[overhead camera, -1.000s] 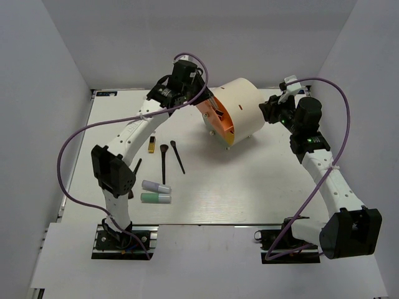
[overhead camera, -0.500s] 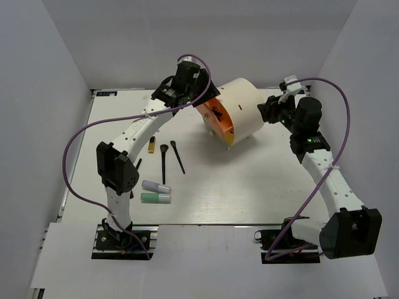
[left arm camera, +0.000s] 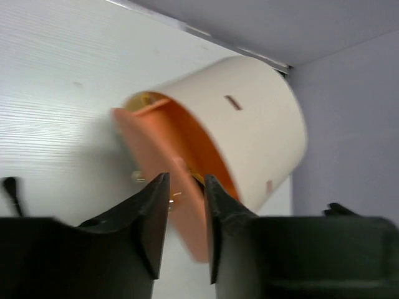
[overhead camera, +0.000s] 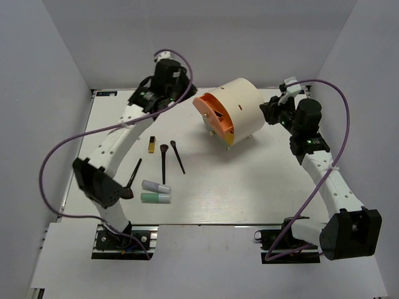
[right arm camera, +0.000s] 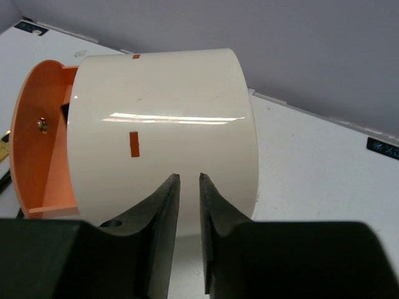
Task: Organize the makeup
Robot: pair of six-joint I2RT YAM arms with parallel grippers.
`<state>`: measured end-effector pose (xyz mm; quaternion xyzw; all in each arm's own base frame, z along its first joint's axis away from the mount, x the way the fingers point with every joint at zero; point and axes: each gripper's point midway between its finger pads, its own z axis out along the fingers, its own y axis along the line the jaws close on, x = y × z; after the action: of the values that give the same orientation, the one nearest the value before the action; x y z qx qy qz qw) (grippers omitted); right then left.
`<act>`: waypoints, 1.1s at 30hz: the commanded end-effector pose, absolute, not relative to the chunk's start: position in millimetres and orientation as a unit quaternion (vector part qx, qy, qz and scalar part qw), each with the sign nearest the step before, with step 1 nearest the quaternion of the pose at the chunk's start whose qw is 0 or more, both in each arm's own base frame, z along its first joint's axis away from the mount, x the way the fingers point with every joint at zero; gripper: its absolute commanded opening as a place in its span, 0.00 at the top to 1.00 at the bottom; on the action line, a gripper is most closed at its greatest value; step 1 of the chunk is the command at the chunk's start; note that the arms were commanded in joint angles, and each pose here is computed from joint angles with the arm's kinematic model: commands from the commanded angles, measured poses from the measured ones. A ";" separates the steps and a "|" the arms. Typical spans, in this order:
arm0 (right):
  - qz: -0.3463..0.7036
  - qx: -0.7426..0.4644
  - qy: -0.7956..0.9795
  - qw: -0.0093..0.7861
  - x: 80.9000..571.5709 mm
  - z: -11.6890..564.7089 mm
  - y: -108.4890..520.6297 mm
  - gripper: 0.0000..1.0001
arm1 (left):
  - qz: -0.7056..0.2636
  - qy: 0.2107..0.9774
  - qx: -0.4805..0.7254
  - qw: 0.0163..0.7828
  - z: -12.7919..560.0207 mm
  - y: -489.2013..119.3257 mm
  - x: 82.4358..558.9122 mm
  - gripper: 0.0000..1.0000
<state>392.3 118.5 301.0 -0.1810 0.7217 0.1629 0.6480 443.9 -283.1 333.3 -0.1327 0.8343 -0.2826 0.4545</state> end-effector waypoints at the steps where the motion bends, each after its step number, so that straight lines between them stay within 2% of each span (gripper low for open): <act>1: 0.163 -0.189 0.690 0.680 386.8 323.4 117.4 0.77 | -0.208 0.826 -0.181 0.492 355.7 -198.1 416.7 0.63; 2: 0.165 -0.192 0.688 0.680 385.9 323.2 118.9 0.89 | -0.203 0.825 -0.187 0.493 357.0 -184.2 406.8 0.73; 4: 0.164 -0.196 0.683 0.684 385.0 325.3 119.2 0.96 | -0.164 0.851 -0.206 0.455 315.6 -154.9 397.8 0.83; 6: 0.161 -0.202 0.677 0.689 383.9 328.3 119.4 0.99 | -0.146 0.872 -0.201 0.422 283.9 -140.5 385.5 0.86; 7: 0.156 -0.207 0.676 0.690 384.6 327.4 118.6 0.97 | -0.136 0.879 -0.209 0.407 270.5 -127.6 384.7 0.86; 8: 0.153 -0.210 0.675 0.691 385.6 327.8 118.0 0.85 | -0.131 0.889 -0.205 0.389 254.8 -124.1 384.7 0.84; 11: 0.152 -0.219 0.677 0.686 387.1 327.8 119.6 0.51 | -0.100 0.917 -0.192 0.335 207.9 -106.1 385.0 0.63; 12: 0.153 -0.219 0.681 0.682 387.5 325.0 120.0 0.48 | -0.087 0.928 -0.179 0.314 187.0 -102.9 390.0 0.49; 15: 0.155 -0.219 0.687 0.675 386.2 319.8 120.0 0.45 | -0.060 0.945 -0.154 0.282 149.2 -94.4 403.2 0.37; 20: 0.150 -0.216 0.692 0.673 384.2 316.0 118.4 0.44 | -0.015 0.961 -0.121 0.248 113.4 -83.1 431.5 0.32; 28: 0.137 -0.207 0.695 0.675 384.2 315.3 109.8 0.43 | 0.024 0.973 -0.096 0.209 67.2 -75.5 440.2 0.31; 31: 0.136 -0.206 0.696 0.674 384.8 314.8 108.7 0.43 | 0.023 0.976 -0.095 0.193 52.3 -77.0 437.6 0.34; 33: 0.136 -0.206 0.697 0.674 385.9 315.0 108.2 0.43 | 0.021 0.980 -0.095 0.177 39.4 -78.7 432.9 0.40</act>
<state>387.2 113.6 300.9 -0.2057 0.7101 0.1494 0.6566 426.8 -79.5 41.0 -0.0998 0.9797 0.0217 0.1726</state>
